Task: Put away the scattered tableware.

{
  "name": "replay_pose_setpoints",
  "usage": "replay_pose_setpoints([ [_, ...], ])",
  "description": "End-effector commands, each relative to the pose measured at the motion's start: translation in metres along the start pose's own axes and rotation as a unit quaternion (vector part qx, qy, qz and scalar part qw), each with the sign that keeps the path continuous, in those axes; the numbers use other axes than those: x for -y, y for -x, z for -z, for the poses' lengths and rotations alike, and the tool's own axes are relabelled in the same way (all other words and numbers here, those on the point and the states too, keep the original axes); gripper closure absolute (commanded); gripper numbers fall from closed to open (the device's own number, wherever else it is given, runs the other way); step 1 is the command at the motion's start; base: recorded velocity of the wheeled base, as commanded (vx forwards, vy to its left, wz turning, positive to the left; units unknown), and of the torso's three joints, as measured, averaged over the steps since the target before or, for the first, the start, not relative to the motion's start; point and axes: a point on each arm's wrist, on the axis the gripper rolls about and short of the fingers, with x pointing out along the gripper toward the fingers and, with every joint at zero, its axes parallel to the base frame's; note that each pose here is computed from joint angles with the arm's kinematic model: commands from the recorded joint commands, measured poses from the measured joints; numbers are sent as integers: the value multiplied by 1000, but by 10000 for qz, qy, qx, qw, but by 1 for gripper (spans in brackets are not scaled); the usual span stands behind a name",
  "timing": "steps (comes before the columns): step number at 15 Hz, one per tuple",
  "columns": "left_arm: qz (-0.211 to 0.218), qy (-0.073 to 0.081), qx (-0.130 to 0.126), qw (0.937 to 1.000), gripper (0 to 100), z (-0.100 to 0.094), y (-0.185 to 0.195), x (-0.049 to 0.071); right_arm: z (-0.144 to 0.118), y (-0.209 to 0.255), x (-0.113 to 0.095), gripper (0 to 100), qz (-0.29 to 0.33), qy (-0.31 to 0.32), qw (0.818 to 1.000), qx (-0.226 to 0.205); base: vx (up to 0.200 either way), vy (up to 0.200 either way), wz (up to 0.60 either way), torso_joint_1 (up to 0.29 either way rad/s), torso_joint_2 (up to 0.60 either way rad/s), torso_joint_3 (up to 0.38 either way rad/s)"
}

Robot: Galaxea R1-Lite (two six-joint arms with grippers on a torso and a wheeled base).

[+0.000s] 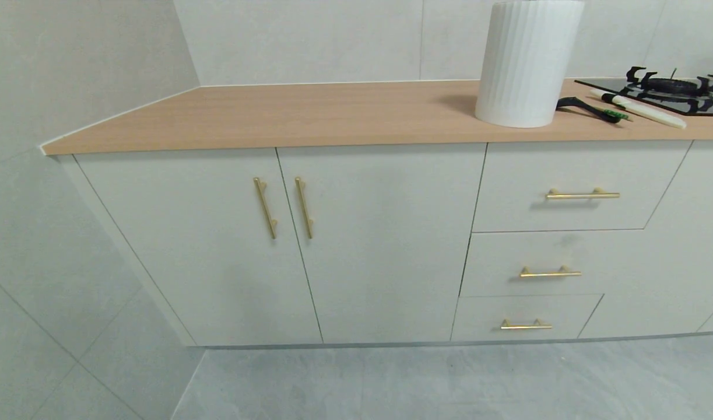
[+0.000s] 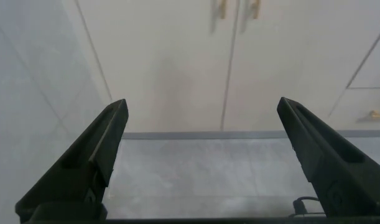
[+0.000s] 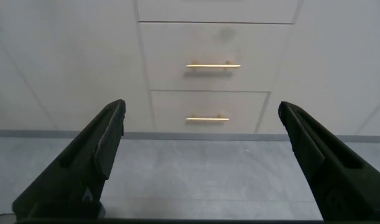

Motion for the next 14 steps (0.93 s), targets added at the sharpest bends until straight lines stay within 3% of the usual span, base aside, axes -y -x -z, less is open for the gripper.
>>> replay_pose_setpoints([
  [1,-2,2,-7,10000,0,0,0,0,0,0,0,0,5,3,10000,-13,0,-200,0,7,7,-2],
  [8,-2,2,-7,10000,0,0,0,0,0,0,0,0,5,-5,10000,-13,0,-200,0,2,5,3],
  [14,-2,-6,-7,10000,0,0,0,0,0,0,0,0,-10,10,10000,-13,0,0,0,0,0,0],
])
